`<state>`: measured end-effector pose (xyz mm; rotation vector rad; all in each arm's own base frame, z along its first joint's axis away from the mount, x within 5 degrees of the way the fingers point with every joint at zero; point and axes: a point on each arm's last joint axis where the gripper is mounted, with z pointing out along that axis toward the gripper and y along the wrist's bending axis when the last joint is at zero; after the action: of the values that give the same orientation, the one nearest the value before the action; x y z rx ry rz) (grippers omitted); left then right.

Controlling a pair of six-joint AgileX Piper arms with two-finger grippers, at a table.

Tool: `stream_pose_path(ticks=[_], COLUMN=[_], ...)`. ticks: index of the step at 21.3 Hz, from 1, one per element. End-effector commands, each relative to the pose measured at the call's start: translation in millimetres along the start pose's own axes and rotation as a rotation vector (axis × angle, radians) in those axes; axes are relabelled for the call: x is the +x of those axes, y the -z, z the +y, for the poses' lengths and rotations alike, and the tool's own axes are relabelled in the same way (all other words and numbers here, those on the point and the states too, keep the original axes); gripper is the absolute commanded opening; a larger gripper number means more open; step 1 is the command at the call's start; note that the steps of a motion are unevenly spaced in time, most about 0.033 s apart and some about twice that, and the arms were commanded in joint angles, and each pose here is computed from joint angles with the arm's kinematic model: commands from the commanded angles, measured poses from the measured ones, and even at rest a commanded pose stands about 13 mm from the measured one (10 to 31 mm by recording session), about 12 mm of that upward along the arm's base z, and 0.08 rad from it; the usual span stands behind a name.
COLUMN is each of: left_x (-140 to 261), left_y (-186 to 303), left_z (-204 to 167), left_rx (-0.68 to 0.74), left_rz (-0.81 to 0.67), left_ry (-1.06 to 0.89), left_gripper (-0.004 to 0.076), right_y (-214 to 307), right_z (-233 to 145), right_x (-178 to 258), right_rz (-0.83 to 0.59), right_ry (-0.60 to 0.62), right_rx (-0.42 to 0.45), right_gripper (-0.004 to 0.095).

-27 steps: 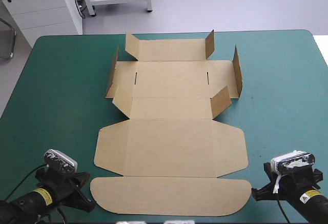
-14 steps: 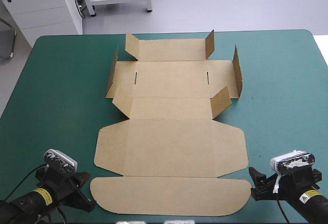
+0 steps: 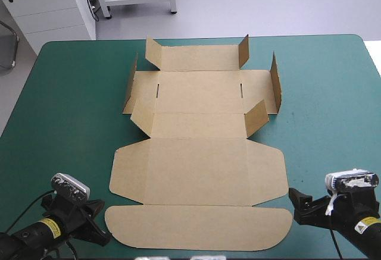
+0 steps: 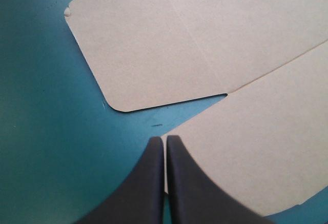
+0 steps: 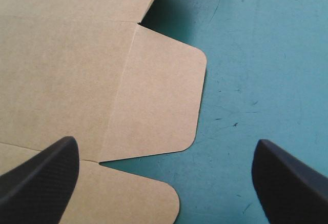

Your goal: Fold the box

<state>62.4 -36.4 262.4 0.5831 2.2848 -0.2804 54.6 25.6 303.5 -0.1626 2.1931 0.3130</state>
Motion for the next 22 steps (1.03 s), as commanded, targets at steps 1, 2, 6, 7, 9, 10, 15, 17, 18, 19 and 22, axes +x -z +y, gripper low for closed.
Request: stream_pose_path(ticks=[1, 2, 6, 7, 9, 10, 15, 17, 18, 19, 22], left_x=[-13, -13, -13, -13, -13, -13, -13, -13, -13, -13, -13], left_y=[6, 6, 6, 6, 6, 6, 6, 6, 6, 6, 6], left_z=[-1, -1, -1, -1, -1, -1, -1, -1, -1, -1, -1], left_rx=[0.012, 0.012, 0.012, 0.012, 0.012, 0.012, 0.012, 0.012, 0.012, 0.012, 0.012], left_rz=[-0.079, -0.079, -0.079, -0.079, -0.079, -0.079, -0.079, -0.079, -0.079, -0.079, -0.079], left_ry=[0.007, 0.007, 0.007, 0.007, 0.007, 0.007, 0.007, 0.007, 0.007, 0.007, 0.009], left_gripper=[-0.0008, -0.0008, -0.0008, -0.0008, -0.0008, -0.0008, -0.0008, -0.0008, -0.0008, -0.0008, -0.0008], right_y=[4, 0, -20, -25, -39, -45, -93, -115, -129, -137, -166], right_z=[3, 3, 0, -1, -4, -5, -16, -21, -22, -23, -27], right_x=[-27, -38, -75, -84, -109, -117, -170, -185, -191, -195, -206], right_rz=[-0.015, 0.032, 0.116, 0.126, 0.151, 0.164, 0.28, 0.331, 0.374, 0.392, 0.44], right_ry=[-0.043, -0.051, -0.09, -0.091, -0.108, -0.112, -0.132, -0.147, -0.164, -0.169, -0.176], right_rx=[-0.023, -0.031, -0.059, -0.065, -0.08, -0.083, -0.111, -0.135, -0.162, -0.177, -0.233], right_gripper=[0.0837, 0.0836, 0.0836, 0.0836, 0.0836, 0.0836, 0.0836, 0.0836, 0.0836, 0.0836, 0.0836])
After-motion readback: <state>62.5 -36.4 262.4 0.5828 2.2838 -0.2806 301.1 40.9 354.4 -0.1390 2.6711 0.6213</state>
